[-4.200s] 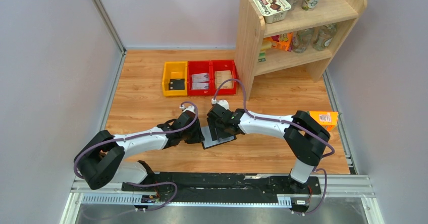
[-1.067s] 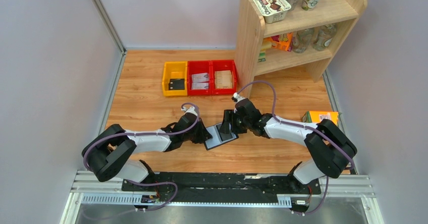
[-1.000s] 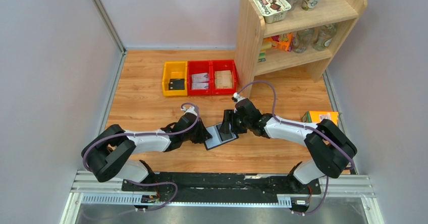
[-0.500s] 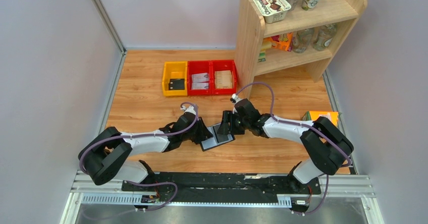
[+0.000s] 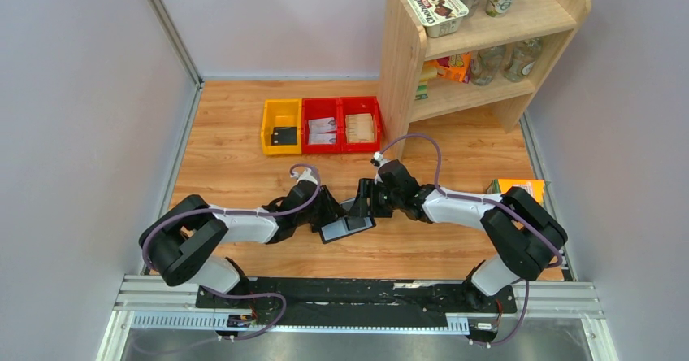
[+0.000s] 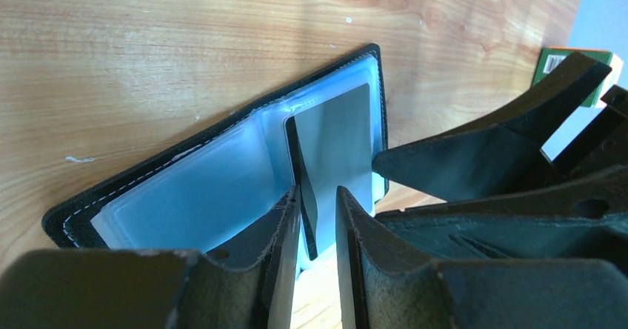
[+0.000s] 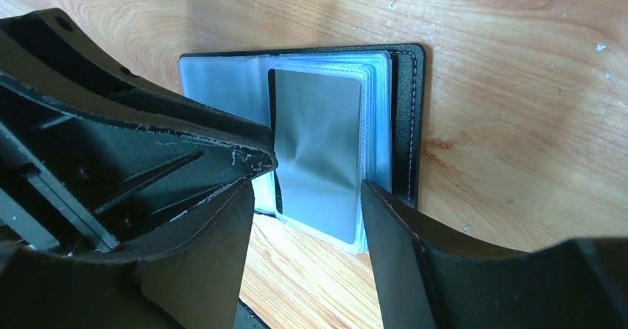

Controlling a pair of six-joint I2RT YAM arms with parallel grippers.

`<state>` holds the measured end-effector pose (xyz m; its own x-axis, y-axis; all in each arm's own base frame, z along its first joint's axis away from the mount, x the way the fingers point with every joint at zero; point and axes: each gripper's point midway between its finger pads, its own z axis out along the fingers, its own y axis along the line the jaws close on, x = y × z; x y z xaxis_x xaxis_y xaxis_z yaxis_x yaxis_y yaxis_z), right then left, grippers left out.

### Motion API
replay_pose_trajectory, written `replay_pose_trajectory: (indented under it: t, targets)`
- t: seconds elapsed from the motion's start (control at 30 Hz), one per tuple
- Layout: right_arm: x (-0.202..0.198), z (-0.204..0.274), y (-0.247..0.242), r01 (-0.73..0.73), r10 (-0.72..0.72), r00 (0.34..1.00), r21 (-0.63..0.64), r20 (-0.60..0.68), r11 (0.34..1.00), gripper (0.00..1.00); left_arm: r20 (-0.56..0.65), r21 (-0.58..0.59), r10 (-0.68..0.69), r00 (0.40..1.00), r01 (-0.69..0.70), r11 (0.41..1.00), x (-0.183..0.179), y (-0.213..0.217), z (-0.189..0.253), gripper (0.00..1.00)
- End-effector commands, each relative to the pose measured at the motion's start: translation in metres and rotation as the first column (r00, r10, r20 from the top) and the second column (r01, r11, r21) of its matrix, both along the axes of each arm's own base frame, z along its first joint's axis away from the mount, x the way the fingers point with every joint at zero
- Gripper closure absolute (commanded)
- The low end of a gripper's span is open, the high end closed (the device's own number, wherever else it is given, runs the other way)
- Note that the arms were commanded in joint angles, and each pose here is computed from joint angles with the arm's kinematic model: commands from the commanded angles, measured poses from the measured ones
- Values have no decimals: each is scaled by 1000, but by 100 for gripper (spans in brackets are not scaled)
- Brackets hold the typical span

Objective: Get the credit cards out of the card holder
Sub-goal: Remove the credit card from the card holder.

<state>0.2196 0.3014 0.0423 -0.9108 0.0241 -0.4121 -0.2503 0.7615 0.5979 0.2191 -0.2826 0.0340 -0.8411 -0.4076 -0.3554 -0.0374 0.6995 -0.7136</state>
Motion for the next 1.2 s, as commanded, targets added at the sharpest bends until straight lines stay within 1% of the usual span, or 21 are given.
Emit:
replay_pose_trajectory:
  t: [0.0,0.13,0.23,0.27,0.33,0.43,0.7,0.8,1.0,1.17]
  targets:
    - [-5,-9,-2,1,-1,1000,-5,-24,1000,39,-6,-102,52,999,-52,993,8,-7,8,68]
    - [-5,-11,-2,1,-1,1000,-3,-29,1000,39,-24,-101,86,996,-88,991,5,1,2,67]
    - [-6,-12,-1,-1,1,999,0,-35,1000,39,-45,-61,92,995,-94,994,0,8,-1,67]
    - [-6,-12,0,-3,3,999,2,-35,1000,39,-49,-25,113,992,-114,993,0,14,-6,67]
    - [-6,-13,0,-3,3,999,1,-39,1000,40,-45,-5,129,991,-129,992,1,19,-5,67]
    - [-6,-14,0,-4,4,999,3,-41,1000,40,-28,-13,127,992,-127,992,3,18,-1,67]
    - [-7,-14,1,-3,4,999,13,-47,1000,40,-28,-105,51,998,-54,993,2,-4,2,67]
    - [-8,-15,2,-4,5,999,15,-52,1000,41,12,-149,47,999,-45,988,5,-8,14,68]
    - [-10,-18,5,-4,6,997,30,-73,1000,43,94,-208,52,994,-31,978,8,-8,44,78]
    - [-11,-20,6,0,3,996,33,-84,999,43,137,-270,51,989,-12,963,8,-12,66,81]
